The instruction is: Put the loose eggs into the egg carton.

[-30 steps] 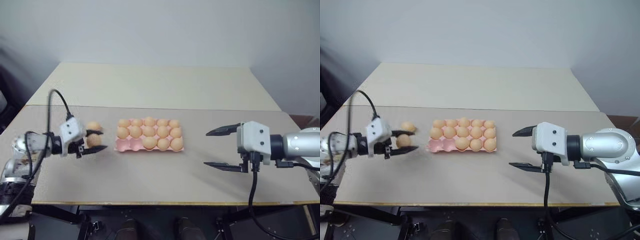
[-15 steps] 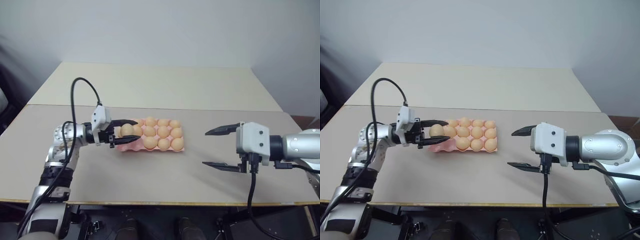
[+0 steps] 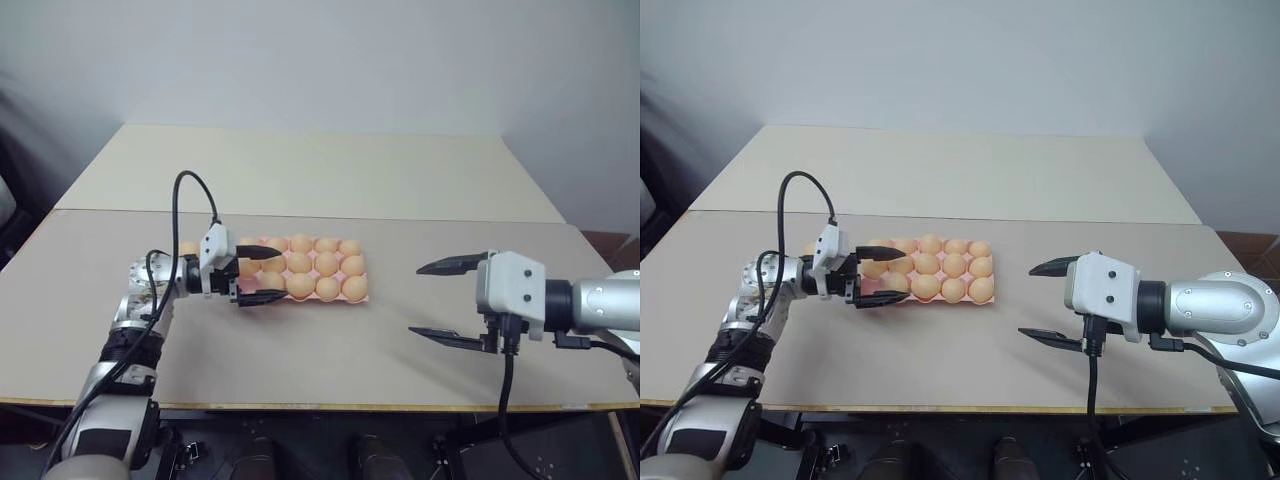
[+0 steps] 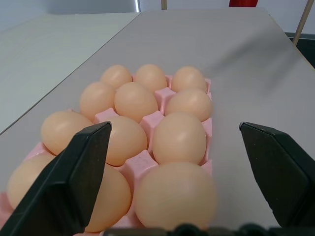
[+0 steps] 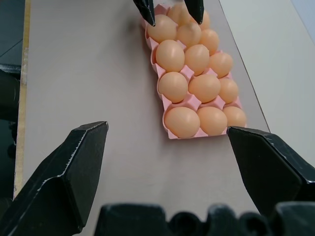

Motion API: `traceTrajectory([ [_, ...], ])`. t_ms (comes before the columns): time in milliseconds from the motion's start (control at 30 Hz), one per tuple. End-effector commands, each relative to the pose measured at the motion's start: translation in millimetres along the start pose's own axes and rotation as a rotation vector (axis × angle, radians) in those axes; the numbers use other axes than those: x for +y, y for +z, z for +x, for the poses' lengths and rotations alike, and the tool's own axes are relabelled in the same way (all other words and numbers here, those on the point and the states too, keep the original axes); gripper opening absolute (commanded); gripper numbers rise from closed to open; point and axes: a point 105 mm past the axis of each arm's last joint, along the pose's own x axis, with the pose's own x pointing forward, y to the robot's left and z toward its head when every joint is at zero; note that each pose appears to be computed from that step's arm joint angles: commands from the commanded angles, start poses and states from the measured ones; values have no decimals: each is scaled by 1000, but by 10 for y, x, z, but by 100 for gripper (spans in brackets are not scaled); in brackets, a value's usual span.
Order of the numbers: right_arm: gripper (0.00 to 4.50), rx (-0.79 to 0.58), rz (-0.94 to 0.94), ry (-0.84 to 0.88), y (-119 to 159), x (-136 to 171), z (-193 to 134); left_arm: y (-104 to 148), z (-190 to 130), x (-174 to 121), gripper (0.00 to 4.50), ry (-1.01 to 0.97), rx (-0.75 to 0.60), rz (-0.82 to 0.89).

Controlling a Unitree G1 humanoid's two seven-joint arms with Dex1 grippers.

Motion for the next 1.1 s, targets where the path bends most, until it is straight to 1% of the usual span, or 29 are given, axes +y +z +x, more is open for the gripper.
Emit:
traceTrajectory([
  [33, 450, -14, -40, -29, 88, -51, -54, 156, -89, 81, 444, 32, -10, 76],
  [167, 450, -12, -44, -29, 84, -58, -57, 233, -312, 128, 444, 94, 6, 113],
  [333, 450, -22, -52, -23, 100, -70, -61, 365, -724, 84, 444, 219, 28, 149],
  [467, 450, -37, -59, -10, 121, -79, -55, 351, -1107, -21, 444, 352, 130, 145],
  [567, 450, -48, -65, 8, 129, -83, -46, 309, -1418, -152, 444, 460, 218, 116],
  [733, 450, -69, -71, 36, 141, -97, -26, 268, -1833, -350, 444, 630, 283, 64],
  [800, 450, -71, -74, 43, 138, -105, -20, 226, -1914, -399, 444, 666, 309, 50],
  [867, 450, -74, -76, 48, 135, -115, -12, 202, -1951, -413, 444, 697, 305, 40],
  [1000, 450, -79, -79, 59, 132, -121, 11, 114, -1980, -298, 444, 791, 287, 18],
  [1100, 450, -82, -80, 57, 135, -123, 19, 46, -1908, -177, 444, 845, 268, 13],
])
